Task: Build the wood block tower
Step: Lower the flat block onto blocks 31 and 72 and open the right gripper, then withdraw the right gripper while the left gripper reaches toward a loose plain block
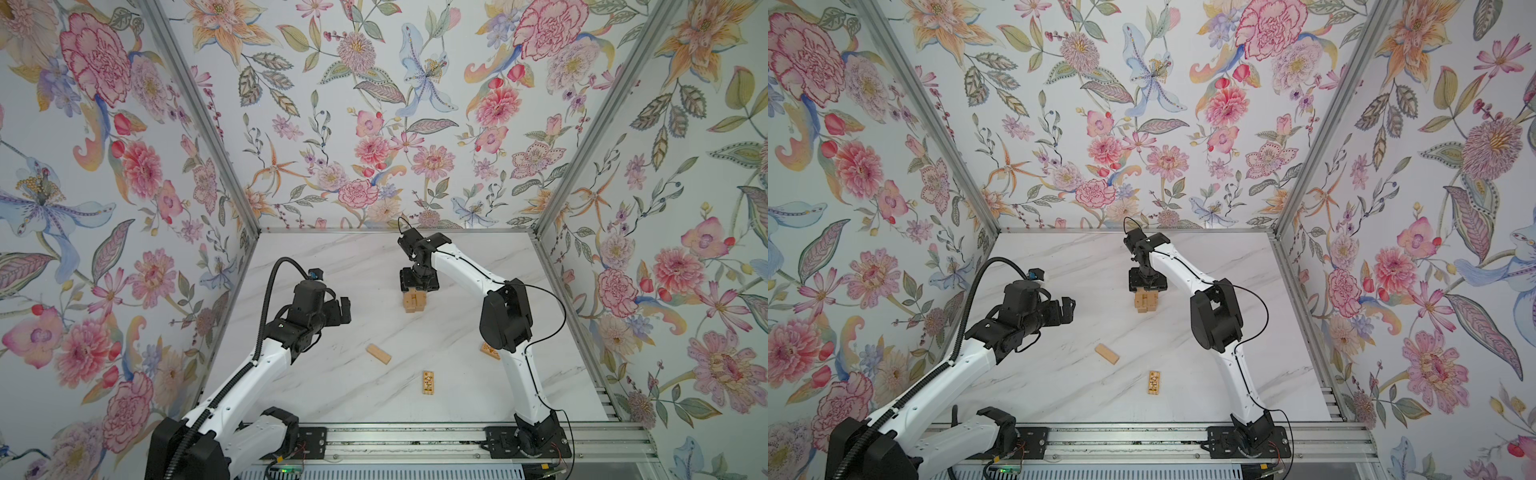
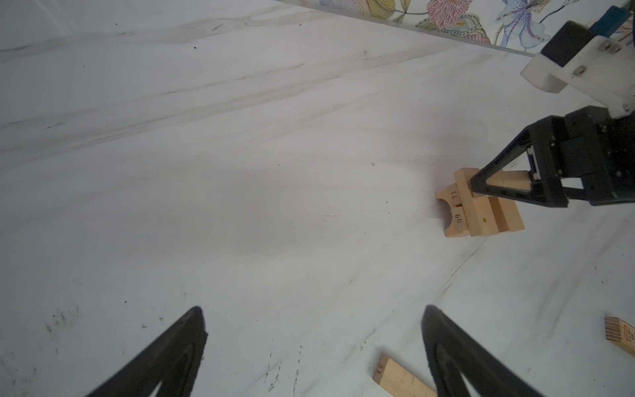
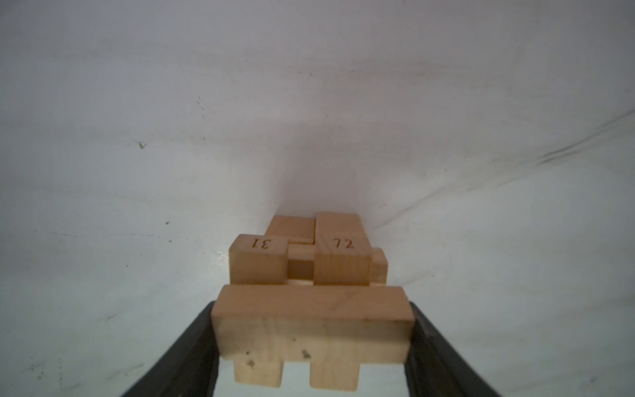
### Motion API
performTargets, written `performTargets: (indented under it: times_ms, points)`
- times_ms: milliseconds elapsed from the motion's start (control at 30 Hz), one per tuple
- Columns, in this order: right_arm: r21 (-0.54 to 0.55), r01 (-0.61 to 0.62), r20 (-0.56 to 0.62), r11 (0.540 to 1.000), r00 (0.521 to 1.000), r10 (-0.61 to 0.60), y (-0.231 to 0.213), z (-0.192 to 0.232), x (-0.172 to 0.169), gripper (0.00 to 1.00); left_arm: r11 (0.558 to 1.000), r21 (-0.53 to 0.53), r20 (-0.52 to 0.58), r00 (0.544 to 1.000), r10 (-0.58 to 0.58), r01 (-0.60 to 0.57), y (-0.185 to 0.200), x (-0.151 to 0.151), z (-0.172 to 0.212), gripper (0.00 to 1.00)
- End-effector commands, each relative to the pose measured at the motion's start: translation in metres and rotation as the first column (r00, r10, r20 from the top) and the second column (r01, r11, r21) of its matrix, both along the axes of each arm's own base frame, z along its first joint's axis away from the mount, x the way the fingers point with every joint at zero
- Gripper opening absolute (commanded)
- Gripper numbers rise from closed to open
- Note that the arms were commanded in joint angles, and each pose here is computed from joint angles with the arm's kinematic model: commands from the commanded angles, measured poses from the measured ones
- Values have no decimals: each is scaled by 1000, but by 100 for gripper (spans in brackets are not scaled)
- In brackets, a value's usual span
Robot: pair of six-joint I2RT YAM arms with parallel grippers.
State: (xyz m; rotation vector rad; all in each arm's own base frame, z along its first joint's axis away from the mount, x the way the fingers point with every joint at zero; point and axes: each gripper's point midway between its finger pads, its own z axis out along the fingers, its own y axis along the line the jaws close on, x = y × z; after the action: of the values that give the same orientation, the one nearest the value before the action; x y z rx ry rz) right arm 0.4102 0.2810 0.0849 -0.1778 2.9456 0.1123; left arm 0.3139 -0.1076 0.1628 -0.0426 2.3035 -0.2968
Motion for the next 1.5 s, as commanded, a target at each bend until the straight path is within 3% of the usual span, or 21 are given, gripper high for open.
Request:
performTargets:
  times_ms: [0,133,167,333,467,667,900,1133,1467]
  points:
    - [2,10,-1,1000,1000,-10,4,6,-2,75,1000,-4,18,1000,-15,15,0,4,10,99]
    - [-1,2,40,1000,999,-2,5,26,-3,98,1000,-5,17,1000,-13,13,1,4,10,99]
    - [-1,1,58,1000,998,-1,4,34,-3,99,1000,-5,15,1000,-13,13,2,3,10,99]
    - [22,17,127,1000,992,-20,-1,72,-5,99,1000,-10,2,1000,-28,28,1,-4,6,99]
    - [59,-13,166,998,986,3,10,104,-26,99,998,-37,-16,998,-59,58,-4,-15,0,99]
    - [92,2,170,996,985,-18,-10,131,-60,99,990,-5,-65,988,-138,138,-30,-40,-16,99]
    - [58,26,143,998,989,-34,-58,131,-115,99,971,-13,-131,962,-239,240,-76,-73,-46,97]
    - [75,12,116,997,993,-21,-90,125,-161,99,925,43,-241,903,-357,377,-103,-106,-83,97]
    - [140,-3,104,990,994,-12,-113,120,-194,99,840,140,-293,832,-470,524,-122,-102,-100,99]
